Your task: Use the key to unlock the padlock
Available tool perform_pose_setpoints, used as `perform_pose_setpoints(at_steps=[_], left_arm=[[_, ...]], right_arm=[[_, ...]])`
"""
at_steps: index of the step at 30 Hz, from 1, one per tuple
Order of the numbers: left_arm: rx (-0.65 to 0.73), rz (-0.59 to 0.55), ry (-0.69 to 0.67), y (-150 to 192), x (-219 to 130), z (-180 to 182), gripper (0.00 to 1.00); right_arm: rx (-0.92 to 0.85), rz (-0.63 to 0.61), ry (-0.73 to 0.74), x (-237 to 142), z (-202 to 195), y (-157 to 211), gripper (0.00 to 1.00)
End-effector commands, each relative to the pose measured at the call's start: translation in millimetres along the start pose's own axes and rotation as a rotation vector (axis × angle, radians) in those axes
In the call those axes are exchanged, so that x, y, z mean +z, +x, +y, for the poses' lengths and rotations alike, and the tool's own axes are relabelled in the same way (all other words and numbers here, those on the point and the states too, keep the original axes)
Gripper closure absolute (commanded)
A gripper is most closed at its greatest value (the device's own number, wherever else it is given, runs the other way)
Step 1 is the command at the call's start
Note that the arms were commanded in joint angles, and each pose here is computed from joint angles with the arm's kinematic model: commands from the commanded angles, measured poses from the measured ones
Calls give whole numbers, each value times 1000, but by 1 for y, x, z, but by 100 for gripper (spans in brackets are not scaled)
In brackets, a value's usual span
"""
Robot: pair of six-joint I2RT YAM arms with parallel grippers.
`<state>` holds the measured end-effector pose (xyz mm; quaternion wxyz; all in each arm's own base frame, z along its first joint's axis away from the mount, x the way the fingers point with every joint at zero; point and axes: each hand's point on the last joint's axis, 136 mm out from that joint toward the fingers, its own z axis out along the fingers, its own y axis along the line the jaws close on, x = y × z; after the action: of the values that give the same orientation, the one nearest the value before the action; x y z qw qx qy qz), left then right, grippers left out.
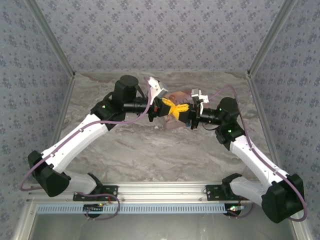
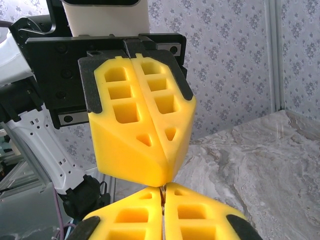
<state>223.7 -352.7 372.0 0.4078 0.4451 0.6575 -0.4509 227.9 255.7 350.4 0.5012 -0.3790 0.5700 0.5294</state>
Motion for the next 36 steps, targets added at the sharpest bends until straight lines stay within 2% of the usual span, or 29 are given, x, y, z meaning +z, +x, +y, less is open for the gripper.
perform_pose_setpoints(at_steps=[1, 6, 7, 11, 13, 18, 22, 25, 28, 32, 36], left_arm=[[32, -17, 35, -6, -5, -10, 100], [33, -17, 27, -6, -5, -9, 100], [33, -18, 19, -6, -6, -7, 95], [15, -45, -75, -13, -10, 6, 60], [-9, -68, -132, -19, -17, 16, 55], [-67, -172, -228, -33, -39, 31, 34], [-157, -219, -398, -30, -61, 60, 20], [-303, -210, -562, -9, -73, 99, 9], [-461, -142, -664, 26, -74, 133, 6], [-637, -54, -694, 75, -55, 164, 6], [-753, 23, -623, 112, -21, 184, 6]], right_arm=[[-43, -6, -45, 4, 12, -12, 95], [-40, 16, -49, 5, 15, -8, 100], [-36, 21, -44, 5, 14, -6, 100], [-27, 8, 3, 2, 9, -4, 100], [-19, -1, 28, 0, 6, -4, 100], [28, -9, 126, -7, -11, 1, 100], [81, 4, 262, -18, -36, 12, 100], [127, 7, 363, -29, -52, 21, 100], [170, -33, 459, -43, -64, 27, 100], [202, -74, 546, -59, -68, 33, 100], [224, -75, 620, -71, -70, 41, 100]])
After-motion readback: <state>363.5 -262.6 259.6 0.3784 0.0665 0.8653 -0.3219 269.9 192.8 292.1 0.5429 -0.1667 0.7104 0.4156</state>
